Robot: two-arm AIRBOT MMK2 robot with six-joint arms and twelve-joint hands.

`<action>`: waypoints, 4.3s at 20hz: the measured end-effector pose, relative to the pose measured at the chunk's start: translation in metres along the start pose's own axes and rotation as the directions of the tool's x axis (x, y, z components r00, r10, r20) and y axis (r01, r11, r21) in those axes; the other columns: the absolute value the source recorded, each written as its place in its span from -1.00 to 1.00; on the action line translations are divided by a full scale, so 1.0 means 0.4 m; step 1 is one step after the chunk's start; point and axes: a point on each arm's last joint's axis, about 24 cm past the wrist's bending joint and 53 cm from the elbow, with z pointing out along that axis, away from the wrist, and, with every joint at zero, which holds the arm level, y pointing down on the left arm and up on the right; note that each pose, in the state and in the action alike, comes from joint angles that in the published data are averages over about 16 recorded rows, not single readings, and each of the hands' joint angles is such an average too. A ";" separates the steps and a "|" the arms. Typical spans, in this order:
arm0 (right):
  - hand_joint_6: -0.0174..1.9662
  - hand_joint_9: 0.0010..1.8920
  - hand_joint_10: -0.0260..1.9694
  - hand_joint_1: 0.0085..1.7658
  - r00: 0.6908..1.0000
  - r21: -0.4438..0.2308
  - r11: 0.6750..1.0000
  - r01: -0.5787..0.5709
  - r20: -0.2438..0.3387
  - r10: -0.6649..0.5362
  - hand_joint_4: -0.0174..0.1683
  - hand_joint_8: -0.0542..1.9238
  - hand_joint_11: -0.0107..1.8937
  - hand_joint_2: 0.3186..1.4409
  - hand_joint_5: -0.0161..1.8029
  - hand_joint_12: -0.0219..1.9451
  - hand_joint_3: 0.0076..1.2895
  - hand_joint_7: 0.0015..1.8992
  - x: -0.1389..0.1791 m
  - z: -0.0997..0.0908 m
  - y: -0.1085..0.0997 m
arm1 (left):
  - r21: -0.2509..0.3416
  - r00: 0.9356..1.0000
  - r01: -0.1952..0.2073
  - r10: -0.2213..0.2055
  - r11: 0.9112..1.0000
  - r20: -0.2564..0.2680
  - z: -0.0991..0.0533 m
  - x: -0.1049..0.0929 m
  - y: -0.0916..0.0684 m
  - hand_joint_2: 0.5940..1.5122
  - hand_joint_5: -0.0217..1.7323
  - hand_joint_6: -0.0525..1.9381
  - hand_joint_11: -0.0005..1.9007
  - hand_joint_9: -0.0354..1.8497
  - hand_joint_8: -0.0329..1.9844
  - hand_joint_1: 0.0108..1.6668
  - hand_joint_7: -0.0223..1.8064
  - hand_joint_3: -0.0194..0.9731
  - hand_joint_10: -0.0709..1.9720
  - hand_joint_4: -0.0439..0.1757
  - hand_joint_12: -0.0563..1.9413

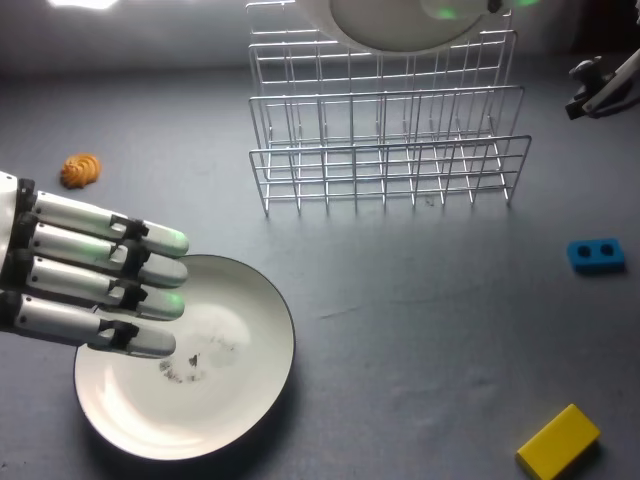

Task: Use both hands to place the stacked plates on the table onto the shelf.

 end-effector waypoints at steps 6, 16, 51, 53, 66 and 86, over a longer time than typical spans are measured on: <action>-0.12 0.28 -0.95 0.37 0.999 0.059 0.998 0.033 0.005 -0.034 -0.83 -0.13 -0.22 0.19 0.14 0.11 -0.99 0.12 -0.008 0.021 -0.025 | -0.007 0.999 -0.005 0.005 1.000 -0.034 0.002 0.022 0.004 0.21 -0.84 -0.93 -0.98 -0.93 -0.95 -0.99 -0.88 -0.92 -0.92 -0.59 -0.96; -0.12 0.28 -0.95 0.37 0.975 0.147 0.964 0.223 -0.032 -0.221 -0.78 -0.15 -0.22 0.19 0.15 0.12 -0.98 0.13 -0.009 0.053 -0.023 | -0.051 0.998 -0.003 0.000 0.999 -0.070 0.001 0.049 0.032 0.21 -0.83 -0.93 -0.98 -0.93 -0.95 -0.99 -0.88 -0.92 -0.92 -0.59 -0.95; -0.09 0.28 -0.94 0.38 0.970 0.370 0.897 0.243 -0.120 -0.213 -0.72 -0.23 -0.22 0.23 0.11 0.10 -0.99 0.13 0.072 0.129 -0.145 | -0.124 0.994 0.024 -0.037 0.992 -0.100 0.006 0.085 0.074 0.21 -0.86 -0.93 -0.98 -0.94 -0.95 -0.99 -0.89 -0.92 -0.92 -0.59 -0.95; -0.09 0.29 -0.93 0.38 0.969 0.369 0.897 0.244 -0.121 -0.214 -0.74 -0.26 -0.20 0.24 0.11 0.09 -0.99 0.14 0.072 0.129 -0.146 | -0.142 0.993 0.027 -0.043 0.989 -0.106 0.007 0.093 0.082 0.22 -0.85 -0.93 -0.98 -0.93 -0.95 -0.99 -0.89 -0.92 -0.92 -0.59 -0.95; -0.15 0.24 -0.94 0.36 0.970 0.365 0.899 0.242 -0.119 -0.213 -0.78 -0.39 -0.17 0.29 0.08 0.00 -0.99 0.15 0.072 0.129 -0.146 | -0.204 0.991 0.033 -0.058 0.978 -0.117 0.006 0.108 0.114 0.23 -0.85 -0.93 -0.98 -0.92 -0.95 -0.99 -0.87 -0.92 -0.92 -0.59 -0.95; -0.84 -0.08 -0.95 0.08 0.948 0.145 0.939 0.313 -0.107 -0.300 -0.83 -0.85 -0.53 0.23 -0.13 -0.01 -0.99 -0.08 0.081 0.101 0.026 | -0.272 0.980 0.090 -0.134 0.958 -0.147 -0.004 0.168 0.141 0.22 -0.86 -0.93 -0.98 -0.94 -0.95 -0.99 -0.90 -0.92 -0.92 -0.59 -0.96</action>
